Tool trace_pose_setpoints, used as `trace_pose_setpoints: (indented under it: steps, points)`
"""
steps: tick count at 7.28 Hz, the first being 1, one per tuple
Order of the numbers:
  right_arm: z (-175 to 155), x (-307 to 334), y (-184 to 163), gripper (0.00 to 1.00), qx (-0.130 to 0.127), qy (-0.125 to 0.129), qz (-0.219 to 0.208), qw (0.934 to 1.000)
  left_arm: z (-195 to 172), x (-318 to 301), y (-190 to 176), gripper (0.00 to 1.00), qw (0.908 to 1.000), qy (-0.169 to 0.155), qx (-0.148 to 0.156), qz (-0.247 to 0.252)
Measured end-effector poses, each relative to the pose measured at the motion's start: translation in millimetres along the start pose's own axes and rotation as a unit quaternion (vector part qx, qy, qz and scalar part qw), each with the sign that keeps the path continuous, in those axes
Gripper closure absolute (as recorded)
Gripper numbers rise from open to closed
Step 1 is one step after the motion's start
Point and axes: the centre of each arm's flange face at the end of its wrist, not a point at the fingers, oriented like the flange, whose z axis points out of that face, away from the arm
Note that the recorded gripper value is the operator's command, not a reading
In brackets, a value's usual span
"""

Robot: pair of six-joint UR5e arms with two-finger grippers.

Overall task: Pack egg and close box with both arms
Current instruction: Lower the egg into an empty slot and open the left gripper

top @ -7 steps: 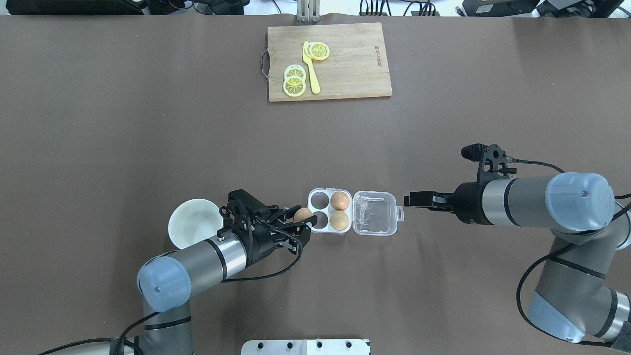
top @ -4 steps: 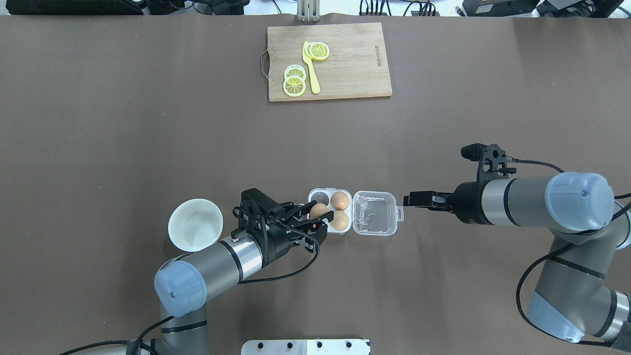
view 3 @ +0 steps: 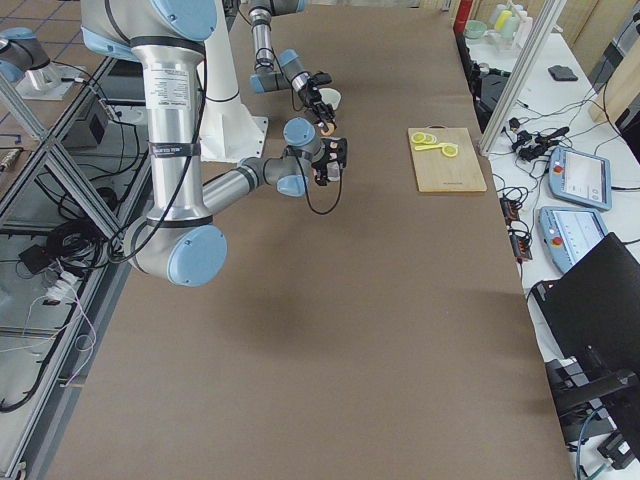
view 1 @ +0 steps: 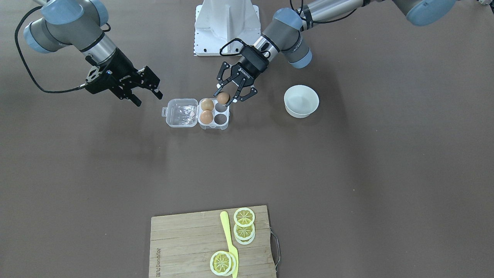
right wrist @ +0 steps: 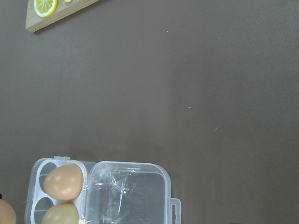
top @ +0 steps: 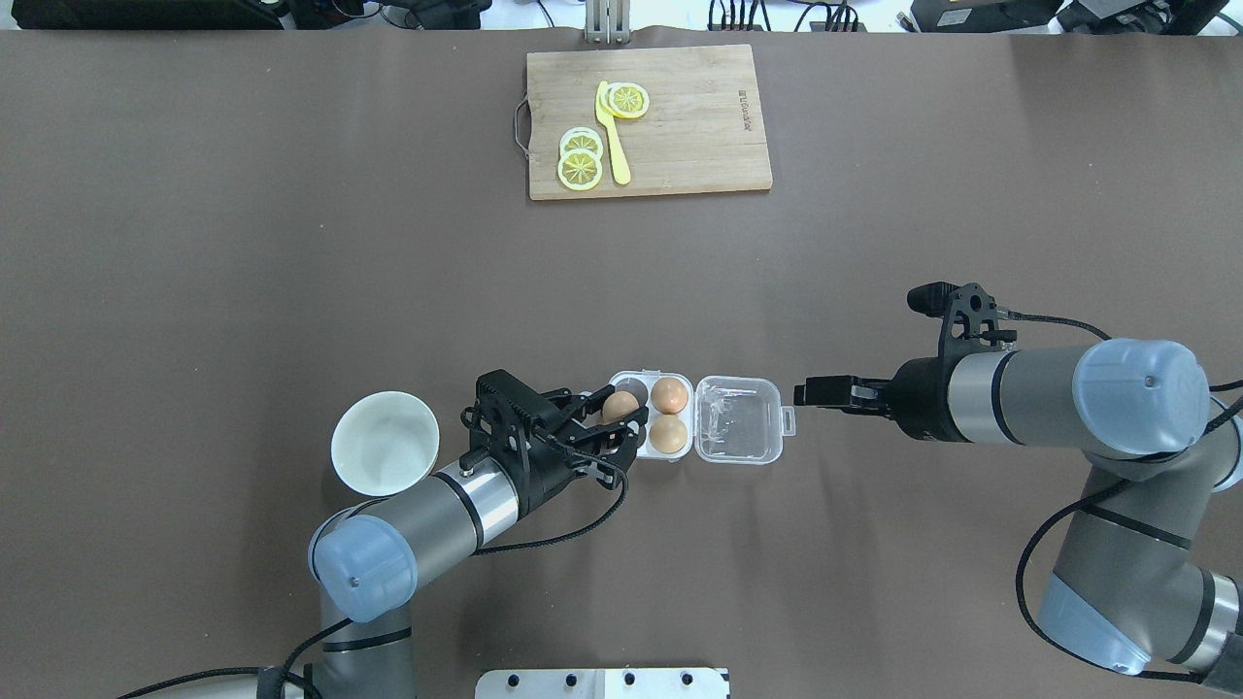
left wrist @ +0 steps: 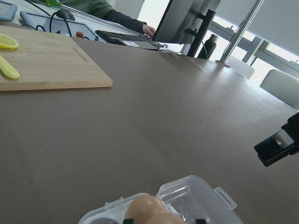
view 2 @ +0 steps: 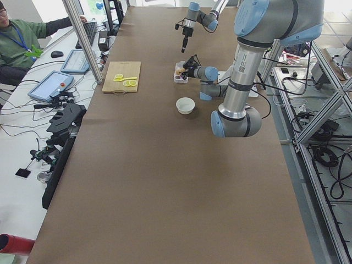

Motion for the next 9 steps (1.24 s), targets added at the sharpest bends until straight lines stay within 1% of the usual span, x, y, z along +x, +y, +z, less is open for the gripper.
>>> trace_pose_setpoints:
  steps: [4, 9]
  points:
    - [0.2, -0.5, 0.4, 0.11, 0.000, 0.000, 0.000, 1.0000, 15.0, -2.0, 8.0, 1.00, 0.9998, -0.020, 0.003, 0.007]
    - [0.2, -0.8, 0.1, 0.10, 0.000, -0.001, 0.000, 1.0000, 15.0, 5.0, 17.0, 1.00, 0.9999, -0.016, -0.001, 0.005]
